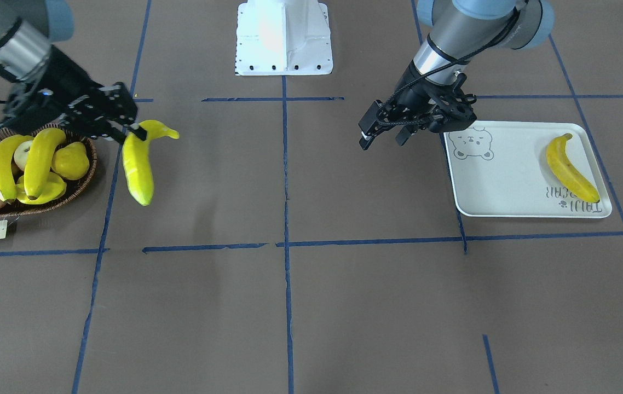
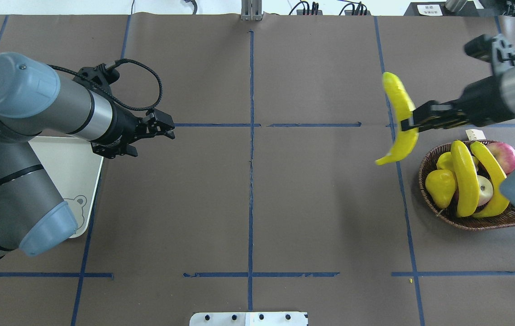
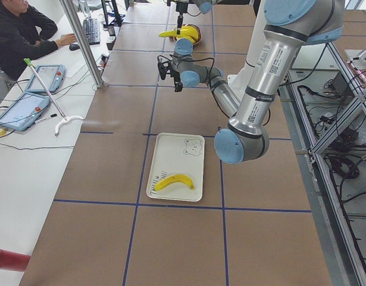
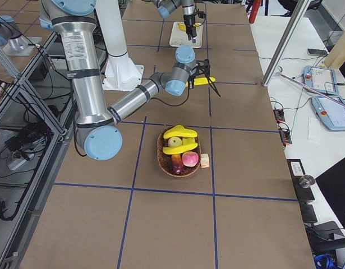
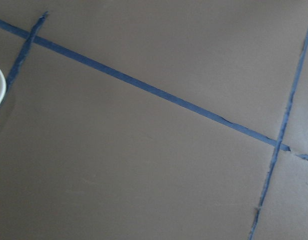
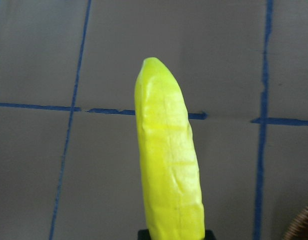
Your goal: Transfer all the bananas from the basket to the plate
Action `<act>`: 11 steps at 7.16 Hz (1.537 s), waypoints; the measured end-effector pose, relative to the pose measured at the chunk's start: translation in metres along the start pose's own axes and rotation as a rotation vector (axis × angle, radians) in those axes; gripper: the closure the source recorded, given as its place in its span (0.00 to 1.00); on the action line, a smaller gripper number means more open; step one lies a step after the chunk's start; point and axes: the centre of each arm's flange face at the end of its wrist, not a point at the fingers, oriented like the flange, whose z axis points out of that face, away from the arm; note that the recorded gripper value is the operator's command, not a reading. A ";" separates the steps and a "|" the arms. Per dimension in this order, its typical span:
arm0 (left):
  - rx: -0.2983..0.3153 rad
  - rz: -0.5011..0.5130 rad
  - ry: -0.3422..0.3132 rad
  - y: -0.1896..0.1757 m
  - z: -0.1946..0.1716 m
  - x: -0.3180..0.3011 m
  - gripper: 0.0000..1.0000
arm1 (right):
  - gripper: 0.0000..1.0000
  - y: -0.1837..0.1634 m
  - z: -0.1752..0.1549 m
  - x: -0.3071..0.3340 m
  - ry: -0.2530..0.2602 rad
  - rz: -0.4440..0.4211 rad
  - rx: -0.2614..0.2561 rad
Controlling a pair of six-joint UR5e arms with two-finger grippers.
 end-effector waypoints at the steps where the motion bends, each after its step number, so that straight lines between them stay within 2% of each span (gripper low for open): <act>1: -0.020 -0.045 0.131 0.002 0.003 0.005 0.01 | 1.00 0.023 0.033 -0.050 -0.036 0.025 0.013; 2: -0.057 -0.074 0.230 0.011 0.008 0.013 0.01 | 1.00 0.045 0.056 -0.088 -0.060 0.038 0.023; 3: -0.097 -0.079 0.292 0.027 0.012 0.027 0.01 | 1.00 0.061 0.070 -0.112 -0.070 0.041 0.023; 4: -0.126 -0.080 0.326 0.041 0.014 0.043 0.01 | 1.00 0.070 0.076 -0.125 -0.074 0.041 0.018; 5: -0.141 -0.080 0.345 0.051 0.019 0.057 0.01 | 1.00 0.075 0.078 -0.133 -0.081 0.038 0.013; 9: -0.119 -0.087 0.374 0.067 0.049 0.098 0.02 | 1.00 0.082 0.076 -0.145 -0.102 0.029 0.005; 10: -0.119 -0.088 0.378 0.076 0.055 0.102 0.40 | 1.00 0.082 0.075 -0.146 -0.105 0.028 0.005; 11: -0.119 -0.090 0.382 0.085 0.059 0.106 0.96 | 1.00 0.082 0.074 -0.147 -0.107 0.027 0.005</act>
